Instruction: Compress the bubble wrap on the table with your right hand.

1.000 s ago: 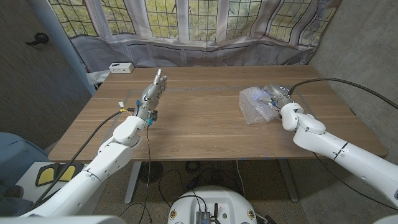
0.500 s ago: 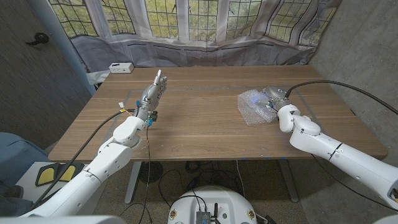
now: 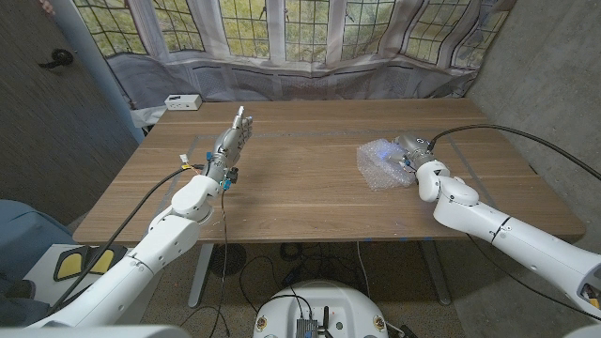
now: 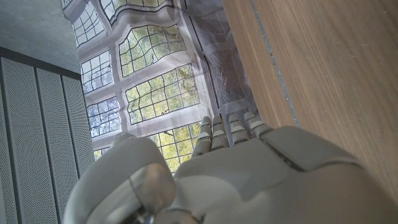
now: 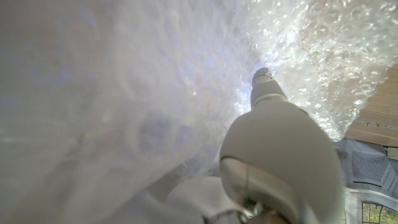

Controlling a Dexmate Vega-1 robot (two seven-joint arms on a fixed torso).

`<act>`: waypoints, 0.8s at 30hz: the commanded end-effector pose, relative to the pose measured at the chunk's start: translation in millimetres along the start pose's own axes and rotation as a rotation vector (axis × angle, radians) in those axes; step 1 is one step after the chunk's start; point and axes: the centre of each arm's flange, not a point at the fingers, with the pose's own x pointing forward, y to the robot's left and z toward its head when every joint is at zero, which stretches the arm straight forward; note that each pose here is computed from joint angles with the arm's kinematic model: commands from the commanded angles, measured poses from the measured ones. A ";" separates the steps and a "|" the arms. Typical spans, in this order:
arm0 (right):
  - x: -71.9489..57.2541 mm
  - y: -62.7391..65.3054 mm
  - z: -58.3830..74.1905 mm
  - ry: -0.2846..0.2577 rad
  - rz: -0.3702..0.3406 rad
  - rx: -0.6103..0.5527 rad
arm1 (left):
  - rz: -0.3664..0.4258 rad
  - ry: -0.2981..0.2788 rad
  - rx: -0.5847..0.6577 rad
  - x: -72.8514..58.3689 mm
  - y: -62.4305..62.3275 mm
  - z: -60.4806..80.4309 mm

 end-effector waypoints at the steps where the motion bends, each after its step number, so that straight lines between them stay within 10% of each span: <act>1: 1.0 7.5 0.5 0.012 0.022 -0.007 | 0.000 0.005 -0.001 0.2 0.9 -1.3; 24: -2.6 1.5 1.8 0.004 0.057 -0.014 | -0.003 0.012 -0.005 -3.1 4.3 -2.9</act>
